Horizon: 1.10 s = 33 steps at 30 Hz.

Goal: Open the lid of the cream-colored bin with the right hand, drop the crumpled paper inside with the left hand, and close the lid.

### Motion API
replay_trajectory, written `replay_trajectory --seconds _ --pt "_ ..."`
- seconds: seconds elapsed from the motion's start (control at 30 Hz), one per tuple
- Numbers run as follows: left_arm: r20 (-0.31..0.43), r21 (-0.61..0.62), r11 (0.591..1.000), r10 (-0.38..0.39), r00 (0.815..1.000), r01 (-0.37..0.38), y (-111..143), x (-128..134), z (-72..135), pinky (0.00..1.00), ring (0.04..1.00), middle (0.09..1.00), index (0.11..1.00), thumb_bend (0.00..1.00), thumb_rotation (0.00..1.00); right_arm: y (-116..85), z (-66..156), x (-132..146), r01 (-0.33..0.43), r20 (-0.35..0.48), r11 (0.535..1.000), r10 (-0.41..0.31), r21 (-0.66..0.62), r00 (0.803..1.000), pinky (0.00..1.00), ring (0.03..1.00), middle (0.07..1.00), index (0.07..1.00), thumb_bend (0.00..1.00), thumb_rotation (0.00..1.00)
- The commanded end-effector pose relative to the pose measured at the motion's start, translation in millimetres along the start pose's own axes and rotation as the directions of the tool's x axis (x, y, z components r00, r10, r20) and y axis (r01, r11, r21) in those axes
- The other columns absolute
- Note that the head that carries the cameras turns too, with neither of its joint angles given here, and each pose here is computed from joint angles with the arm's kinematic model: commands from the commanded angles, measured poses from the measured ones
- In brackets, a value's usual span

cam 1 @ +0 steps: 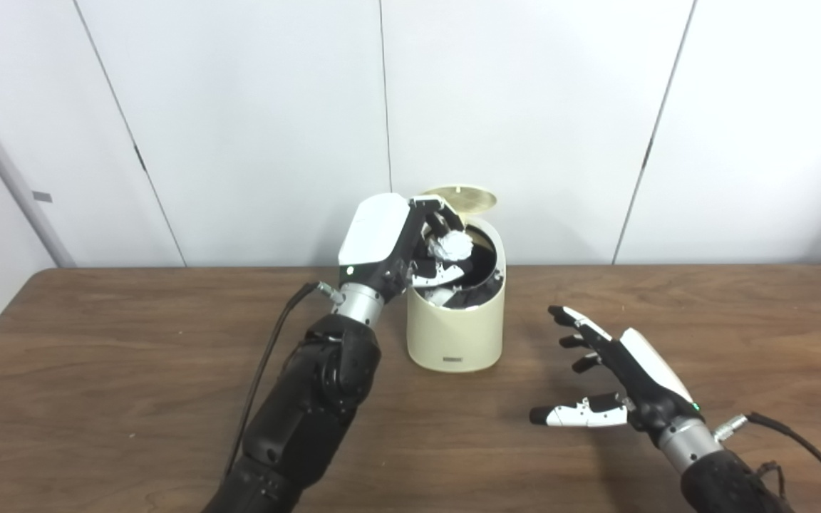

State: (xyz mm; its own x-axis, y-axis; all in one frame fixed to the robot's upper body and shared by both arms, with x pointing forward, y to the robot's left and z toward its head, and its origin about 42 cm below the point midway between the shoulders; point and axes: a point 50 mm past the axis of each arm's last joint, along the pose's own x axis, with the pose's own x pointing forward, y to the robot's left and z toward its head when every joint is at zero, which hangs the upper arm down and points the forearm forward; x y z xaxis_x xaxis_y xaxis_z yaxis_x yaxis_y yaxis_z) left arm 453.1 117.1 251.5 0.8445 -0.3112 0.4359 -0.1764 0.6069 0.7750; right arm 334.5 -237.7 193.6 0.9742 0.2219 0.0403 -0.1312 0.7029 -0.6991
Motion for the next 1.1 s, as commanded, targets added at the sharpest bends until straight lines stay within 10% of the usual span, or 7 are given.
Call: replay_trajectory --seconds 0.0,0.17,0.7,0.83,0.93,1.07 --pt "0.037 0.038 0.999 0.01 0.999 -0.011 10.8 11.4 8.1 0.43 0.485 0.558 0.577 0.7 0.01 -10.5 12.3 2.8 0.042 0.05 0.999 -0.042 0.002 0.998 0.67 0.827 0.915 0.917 0.79 0.28" --pt "0.039 0.061 0.998 -0.013 0.999 0.01 13.0 10.2 9.5 0.5 0.586 0.642 0.663 0.92 0.09 -11.5 12.0 3.2 0.045 0.051 0.999 -0.045 0.002 0.998 0.66 0.827 0.912 0.914 0.79 0.29" --pt "0.027 0.1 0.994 -0.04 0.999 0.037 17.2 8.0 13.4 0.54 0.662 0.722 0.742 0.93 0.15 -14.4 14.1 3.1 0.043 0.057 0.999 -0.042 -0.006 0.997 0.66 0.825 0.908 0.912 0.79 0.29" --pt "0.059 -0.028 1.0 0.014 0.998 -0.012 19.2 0.4 14.0 0.48 0.57 0.619 0.646 0.82 0.02 -15.9 16.6 3.7 0.088 0.076 0.996 -0.09 0.022 0.993 0.65 0.808 0.894 0.894 0.77 0.25" --pt "0.037 -0.135 0.99 0.053 0.998 -0.047 20.6 -13.4 13.9 0.36 0.443 0.48 0.558 0.56 0.0 -18.4 19.5 5.4 0.128 0.085 0.991 -0.131 0.039 0.988 0.61 0.777 0.866 0.864 0.72 0.24" --pt "0.022 -0.183 0.979 0.092 0.995 -0.087 21.1 -41.7 6.6 0.32 0.401 0.45 0.533 0.51 0.0 -25.3 25.8 11.9 0.169 0.109 0.986 -0.169 0.007 0.98 0.59 0.76 0.849 0.849 0.69 0.3"
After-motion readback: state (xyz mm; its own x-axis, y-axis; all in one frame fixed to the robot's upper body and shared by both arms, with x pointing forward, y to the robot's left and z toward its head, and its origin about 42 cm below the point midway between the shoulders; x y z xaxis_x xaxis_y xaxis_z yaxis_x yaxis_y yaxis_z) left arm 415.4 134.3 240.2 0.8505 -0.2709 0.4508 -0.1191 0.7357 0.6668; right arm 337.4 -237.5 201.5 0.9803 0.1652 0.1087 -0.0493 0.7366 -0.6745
